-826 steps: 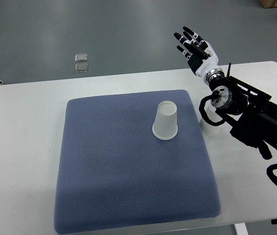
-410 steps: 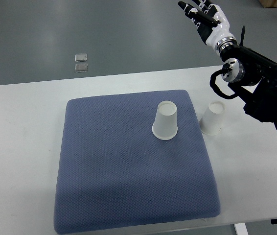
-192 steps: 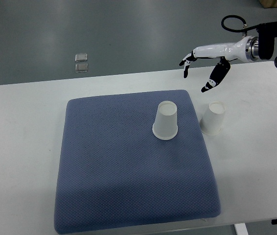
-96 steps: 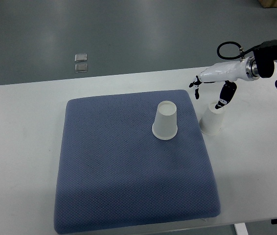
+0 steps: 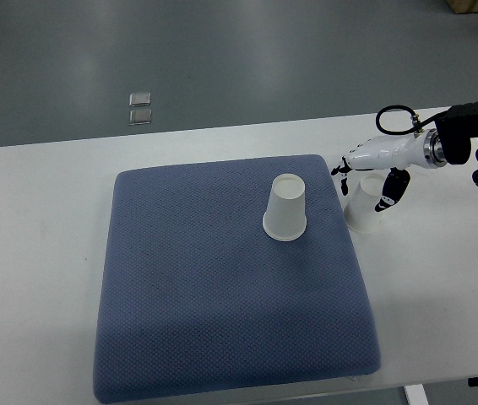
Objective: Stack paper cups
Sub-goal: 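Lower the right hand and close its fingers around the white cup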
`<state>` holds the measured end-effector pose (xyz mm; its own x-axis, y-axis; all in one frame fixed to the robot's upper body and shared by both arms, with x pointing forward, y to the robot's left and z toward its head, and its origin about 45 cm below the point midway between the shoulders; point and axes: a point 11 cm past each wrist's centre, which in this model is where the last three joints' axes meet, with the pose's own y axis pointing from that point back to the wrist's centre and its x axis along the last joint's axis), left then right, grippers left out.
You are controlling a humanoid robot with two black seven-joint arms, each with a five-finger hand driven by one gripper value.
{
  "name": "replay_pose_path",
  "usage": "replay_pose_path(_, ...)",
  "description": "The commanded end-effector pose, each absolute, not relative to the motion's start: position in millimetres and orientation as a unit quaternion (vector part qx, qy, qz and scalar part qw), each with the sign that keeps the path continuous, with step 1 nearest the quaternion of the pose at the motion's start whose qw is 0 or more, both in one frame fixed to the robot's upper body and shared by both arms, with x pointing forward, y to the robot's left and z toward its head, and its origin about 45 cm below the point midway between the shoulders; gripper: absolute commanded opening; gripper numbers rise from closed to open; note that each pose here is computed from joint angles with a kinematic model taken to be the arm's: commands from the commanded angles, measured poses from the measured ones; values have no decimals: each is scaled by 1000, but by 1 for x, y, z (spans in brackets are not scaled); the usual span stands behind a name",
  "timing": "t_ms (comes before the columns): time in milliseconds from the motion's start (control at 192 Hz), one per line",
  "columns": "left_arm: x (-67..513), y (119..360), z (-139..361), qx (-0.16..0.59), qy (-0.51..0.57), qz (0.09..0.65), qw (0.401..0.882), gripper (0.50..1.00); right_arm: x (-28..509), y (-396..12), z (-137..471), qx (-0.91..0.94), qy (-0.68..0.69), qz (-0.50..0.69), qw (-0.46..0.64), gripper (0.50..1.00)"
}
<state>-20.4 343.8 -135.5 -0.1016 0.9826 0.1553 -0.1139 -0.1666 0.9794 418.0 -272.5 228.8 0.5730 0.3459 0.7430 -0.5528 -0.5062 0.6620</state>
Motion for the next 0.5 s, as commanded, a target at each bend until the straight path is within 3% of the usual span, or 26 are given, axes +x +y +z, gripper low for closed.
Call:
replay_pose_path(0, -20, 344, -136, 484, 449, 591, 464, 1000, 416, -275, 222, 738, -78, 460, 488, 913)
replay_pose_path(494, -20, 344, -136, 484, 449, 591, 464, 1000, 414, -296, 203, 725, -97, 462, 501, 911)
